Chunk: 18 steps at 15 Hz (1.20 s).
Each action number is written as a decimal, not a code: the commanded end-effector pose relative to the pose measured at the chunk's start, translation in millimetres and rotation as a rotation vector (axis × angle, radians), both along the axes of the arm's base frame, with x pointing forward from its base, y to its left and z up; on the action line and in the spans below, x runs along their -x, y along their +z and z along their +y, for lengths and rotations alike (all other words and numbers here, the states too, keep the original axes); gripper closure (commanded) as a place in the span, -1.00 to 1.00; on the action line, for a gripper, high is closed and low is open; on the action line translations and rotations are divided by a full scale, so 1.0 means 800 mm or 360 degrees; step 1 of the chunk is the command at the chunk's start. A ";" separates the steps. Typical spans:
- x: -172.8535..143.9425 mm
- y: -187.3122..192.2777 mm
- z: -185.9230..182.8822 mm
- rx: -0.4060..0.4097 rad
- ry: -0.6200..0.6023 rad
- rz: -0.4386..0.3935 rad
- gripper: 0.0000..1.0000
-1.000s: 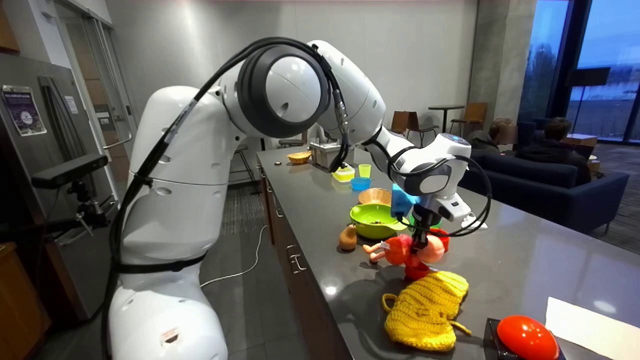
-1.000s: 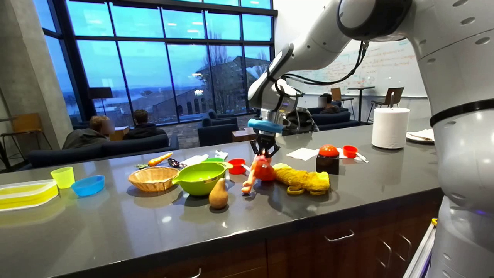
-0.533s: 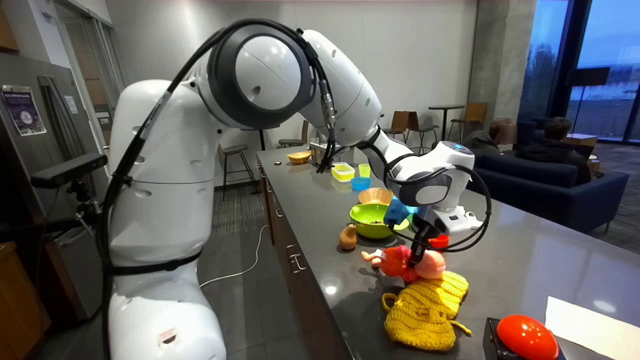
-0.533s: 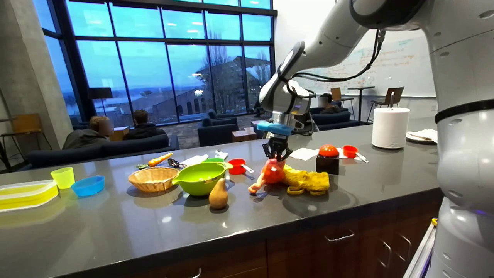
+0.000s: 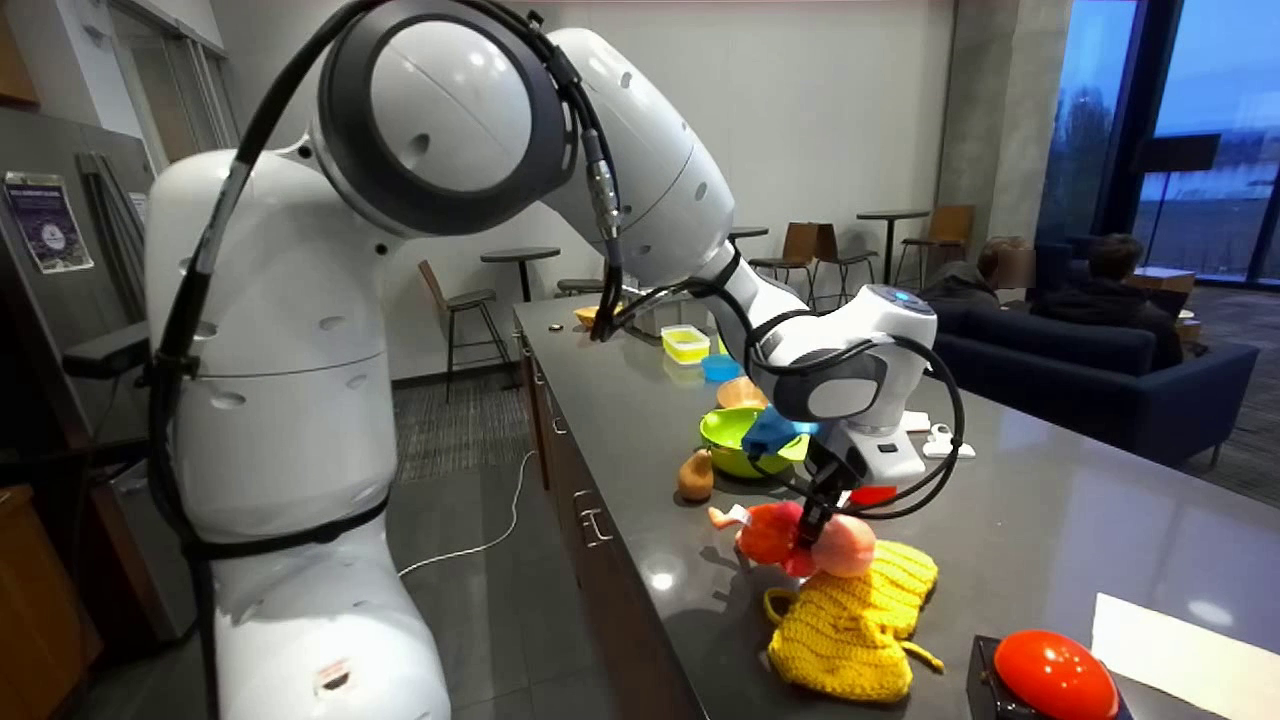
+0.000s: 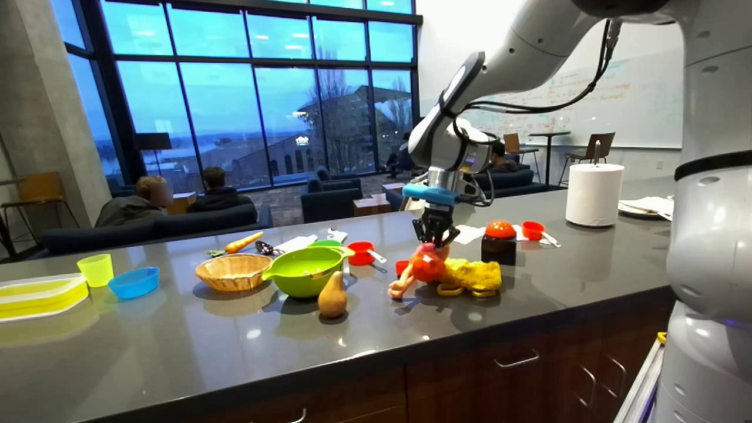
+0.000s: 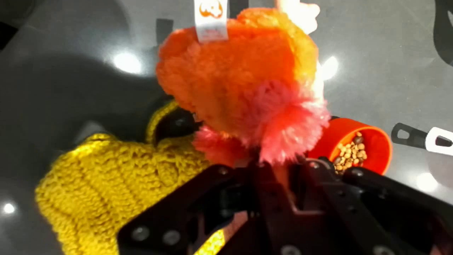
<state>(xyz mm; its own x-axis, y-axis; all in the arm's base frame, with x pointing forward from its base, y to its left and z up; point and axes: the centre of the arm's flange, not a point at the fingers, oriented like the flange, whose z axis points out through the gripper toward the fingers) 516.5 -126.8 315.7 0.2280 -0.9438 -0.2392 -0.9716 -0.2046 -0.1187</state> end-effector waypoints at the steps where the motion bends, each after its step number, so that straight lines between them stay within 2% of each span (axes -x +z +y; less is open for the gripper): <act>1: 0.034 0.020 0.006 0.0024 -0.0082 0.0002 0.92; 9: 0.044 0.015 0.004 0.0100 -0.0086 0.0076 0.92; 18: 0.054 0.009 0.001 0.0252 -0.0115 0.0258 0.92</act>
<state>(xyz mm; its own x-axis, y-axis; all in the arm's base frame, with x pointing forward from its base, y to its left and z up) 484.7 -126.8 312.6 0.1525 -0.9784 -0.1395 -0.9869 -0.1584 0.0322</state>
